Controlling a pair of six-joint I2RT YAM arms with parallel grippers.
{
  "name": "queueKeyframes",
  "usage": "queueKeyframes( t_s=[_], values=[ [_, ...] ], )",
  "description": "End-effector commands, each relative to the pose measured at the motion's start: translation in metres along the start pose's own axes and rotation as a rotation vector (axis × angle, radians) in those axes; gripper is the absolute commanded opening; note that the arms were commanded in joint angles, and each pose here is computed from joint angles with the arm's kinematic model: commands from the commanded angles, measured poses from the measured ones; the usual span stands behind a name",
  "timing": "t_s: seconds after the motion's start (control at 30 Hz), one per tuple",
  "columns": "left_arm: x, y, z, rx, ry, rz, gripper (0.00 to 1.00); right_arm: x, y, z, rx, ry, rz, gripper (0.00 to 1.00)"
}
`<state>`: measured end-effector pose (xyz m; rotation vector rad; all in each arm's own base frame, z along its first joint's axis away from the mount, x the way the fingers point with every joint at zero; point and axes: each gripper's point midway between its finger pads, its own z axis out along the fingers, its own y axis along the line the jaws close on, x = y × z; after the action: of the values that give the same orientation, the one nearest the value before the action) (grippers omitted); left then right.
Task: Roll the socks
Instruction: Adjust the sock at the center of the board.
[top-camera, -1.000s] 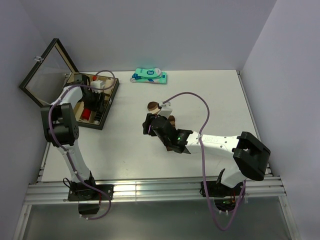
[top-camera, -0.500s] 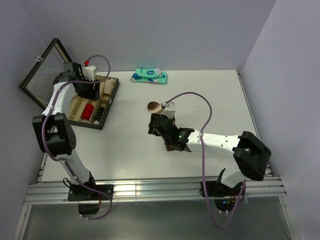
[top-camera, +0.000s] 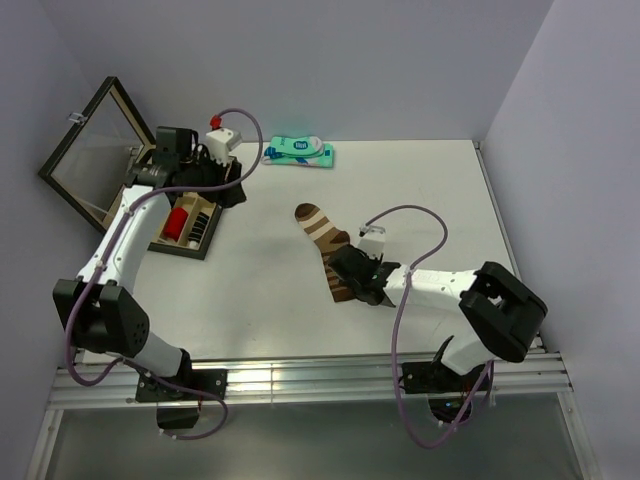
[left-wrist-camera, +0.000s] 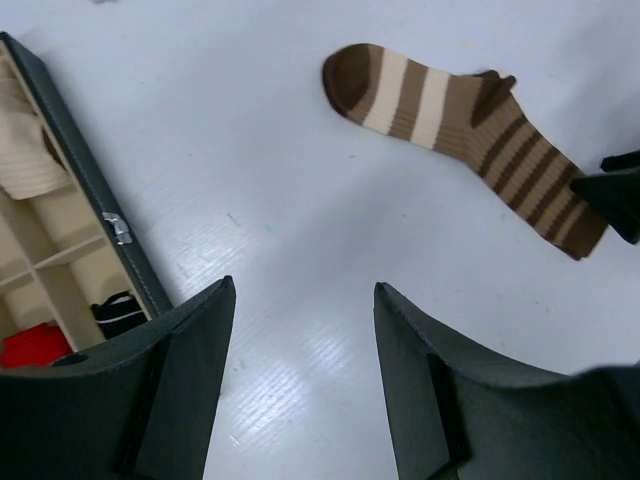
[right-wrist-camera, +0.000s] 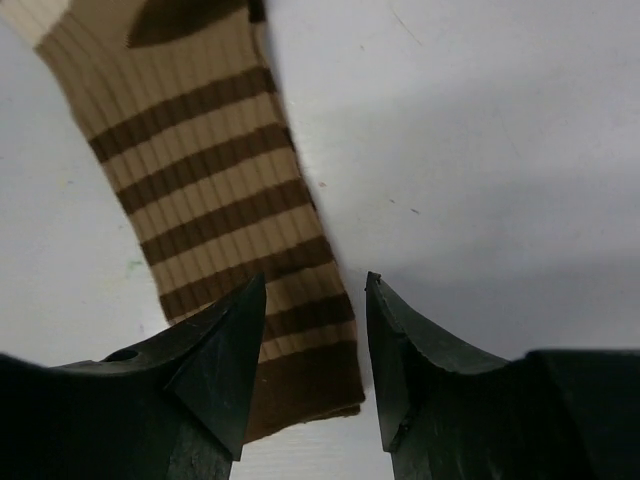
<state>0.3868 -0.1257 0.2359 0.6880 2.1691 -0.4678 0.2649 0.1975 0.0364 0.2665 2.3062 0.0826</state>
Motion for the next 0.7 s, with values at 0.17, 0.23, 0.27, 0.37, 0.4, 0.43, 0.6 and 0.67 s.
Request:
queueKeyframes(
  t_s=[0.17, 0.23, 0.27, 0.37, 0.4, 0.43, 0.6, 0.67],
  values=[
    [0.010, -0.053, -0.005, 0.132, -0.023, 0.056, 0.62, 0.023, 0.004, 0.001, 0.055, 0.020, -0.010, 0.45],
    [0.019, -0.060, -0.003, 0.149, -0.018, 0.091, 0.62, 0.028, 0.013, 0.000, 0.054, 0.026, -0.034, 0.44],
    [0.018, -0.062, -0.006, 0.152, -0.038, 0.136, 0.62, 0.033, 0.017, -0.002, 0.057, 0.035, -0.047, 0.44],
    [0.039, -0.068, -0.006, 0.164, -0.032, 0.210, 0.63, 0.050, 0.037, -0.005, 0.036, 0.060, -0.085, 0.42],
    [0.051, -0.068, -0.001, 0.166, -0.022, 0.222, 0.63, 0.053, 0.039, -0.005, 0.032, 0.067, -0.089, 0.42],
    [0.056, -0.069, 0.000, 0.167, -0.026, 0.238, 0.63, 0.059, 0.043, -0.005, 0.025, 0.080, -0.092, 0.42],
    [0.087, -0.086, 0.006, 0.220, -0.026, 0.307, 0.63, 0.066, 0.048, -0.008, -0.006, 0.099, -0.089, 0.40],
    [0.089, -0.096, 0.010, 0.237, -0.048, 0.371, 0.64, 0.065, 0.044, -0.011, 0.005, 0.096, -0.079, 0.40]
  ],
)
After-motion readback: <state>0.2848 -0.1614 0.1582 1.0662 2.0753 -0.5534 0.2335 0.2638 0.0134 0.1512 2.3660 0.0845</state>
